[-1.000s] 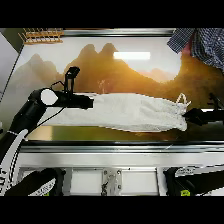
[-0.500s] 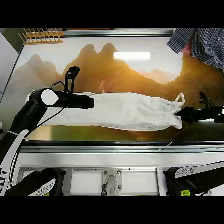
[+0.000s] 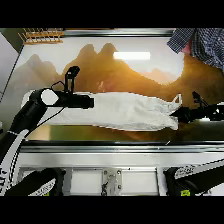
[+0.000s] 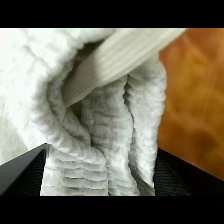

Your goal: Fold the clothes and pants, and hang the long-sleeved shirts on hangers.

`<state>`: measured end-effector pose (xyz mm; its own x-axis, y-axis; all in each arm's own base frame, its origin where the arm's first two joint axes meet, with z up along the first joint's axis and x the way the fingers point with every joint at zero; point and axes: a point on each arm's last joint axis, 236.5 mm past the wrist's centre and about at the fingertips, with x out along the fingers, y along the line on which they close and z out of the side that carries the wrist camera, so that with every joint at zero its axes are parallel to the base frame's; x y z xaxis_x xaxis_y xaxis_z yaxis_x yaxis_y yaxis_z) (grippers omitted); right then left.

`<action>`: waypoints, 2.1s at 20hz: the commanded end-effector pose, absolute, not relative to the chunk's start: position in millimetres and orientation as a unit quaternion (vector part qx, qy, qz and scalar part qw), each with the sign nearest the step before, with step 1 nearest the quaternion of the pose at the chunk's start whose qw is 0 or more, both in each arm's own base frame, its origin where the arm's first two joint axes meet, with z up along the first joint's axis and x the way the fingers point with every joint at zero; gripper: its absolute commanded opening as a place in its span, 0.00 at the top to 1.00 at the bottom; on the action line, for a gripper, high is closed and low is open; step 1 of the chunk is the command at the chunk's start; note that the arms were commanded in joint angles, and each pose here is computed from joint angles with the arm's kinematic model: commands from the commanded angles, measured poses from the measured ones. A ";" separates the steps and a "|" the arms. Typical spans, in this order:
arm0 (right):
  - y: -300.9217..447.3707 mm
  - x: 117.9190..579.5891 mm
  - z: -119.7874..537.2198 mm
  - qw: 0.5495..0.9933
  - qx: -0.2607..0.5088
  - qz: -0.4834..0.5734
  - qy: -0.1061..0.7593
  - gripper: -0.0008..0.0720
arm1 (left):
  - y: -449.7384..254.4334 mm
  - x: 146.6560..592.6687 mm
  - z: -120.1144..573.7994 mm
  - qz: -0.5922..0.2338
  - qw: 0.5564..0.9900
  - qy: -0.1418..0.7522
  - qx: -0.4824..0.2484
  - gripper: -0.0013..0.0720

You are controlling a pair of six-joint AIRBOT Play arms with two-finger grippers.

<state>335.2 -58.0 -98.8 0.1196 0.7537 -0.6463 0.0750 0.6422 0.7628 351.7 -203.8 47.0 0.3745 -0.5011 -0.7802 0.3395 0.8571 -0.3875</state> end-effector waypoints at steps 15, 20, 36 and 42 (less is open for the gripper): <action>-33.5 325.2 -103.8 0.644 0.280 0.270 0.659 0.93 | -203.9 352.1 46.2 -0.255 0.825 0.498 -0.080 0.97; -69.8 306.4 -96.5 0.647 0.208 0.209 0.703 0.93 | -208.0 352.8 22.0 -0.248 0.807 0.528 -0.093 0.97; -98.1 327.5 80.6 0.749 0.084 0.177 0.633 0.93 | -299.0 376.7 -104.6 -0.290 0.715 0.633 -0.065 0.97; -68.6 346.0 128.2 0.786 0.090 0.234 0.564 0.93 | -290.8 375.0 -120.0 -0.289 0.702 0.650 -0.028 0.97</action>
